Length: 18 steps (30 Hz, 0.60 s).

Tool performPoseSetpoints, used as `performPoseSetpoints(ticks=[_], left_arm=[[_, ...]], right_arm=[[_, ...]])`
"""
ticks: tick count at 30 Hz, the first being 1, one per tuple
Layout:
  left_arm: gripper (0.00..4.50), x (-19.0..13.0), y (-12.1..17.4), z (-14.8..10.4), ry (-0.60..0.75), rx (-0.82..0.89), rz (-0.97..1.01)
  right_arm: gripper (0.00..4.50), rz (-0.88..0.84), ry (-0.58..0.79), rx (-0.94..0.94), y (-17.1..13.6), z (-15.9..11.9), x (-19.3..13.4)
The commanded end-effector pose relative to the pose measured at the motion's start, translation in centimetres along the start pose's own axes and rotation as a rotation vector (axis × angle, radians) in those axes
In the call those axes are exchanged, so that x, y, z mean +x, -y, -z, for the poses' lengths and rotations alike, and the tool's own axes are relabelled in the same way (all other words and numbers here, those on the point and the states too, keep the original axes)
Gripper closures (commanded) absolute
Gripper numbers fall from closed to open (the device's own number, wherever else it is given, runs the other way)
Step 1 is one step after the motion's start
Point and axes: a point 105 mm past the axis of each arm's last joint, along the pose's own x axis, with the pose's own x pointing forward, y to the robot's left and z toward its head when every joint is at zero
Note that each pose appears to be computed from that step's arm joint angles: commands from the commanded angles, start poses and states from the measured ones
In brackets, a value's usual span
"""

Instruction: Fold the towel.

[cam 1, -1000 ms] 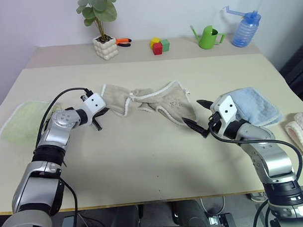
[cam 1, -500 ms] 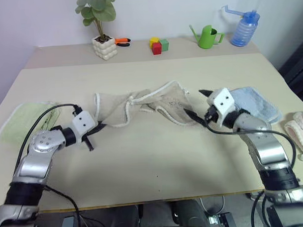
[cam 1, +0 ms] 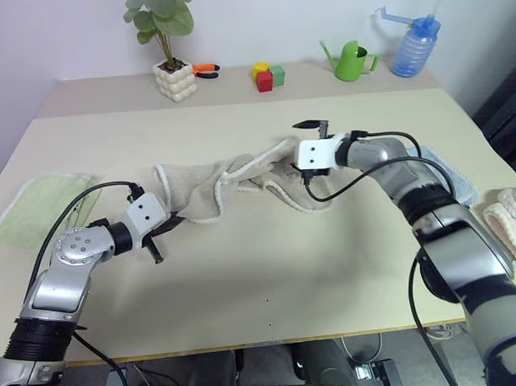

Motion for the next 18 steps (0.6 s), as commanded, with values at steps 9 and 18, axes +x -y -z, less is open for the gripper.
performPoseSetpoints(ticks=[9, 18], left_arm=[[4.44, 0.0, 0.7, -0.1, 0.026, -0.001, -0.004], [4.50, -0.5, 1.0, 0.4, 0.018, -0.014, -0.020]], right_arm=[[0.00, -0.066, 0.017, -0.253, -0.1, -3.1, 3.2], [1.83, -0.001, 0.052, -0.231, -0.4, -4.0, 3.8]])
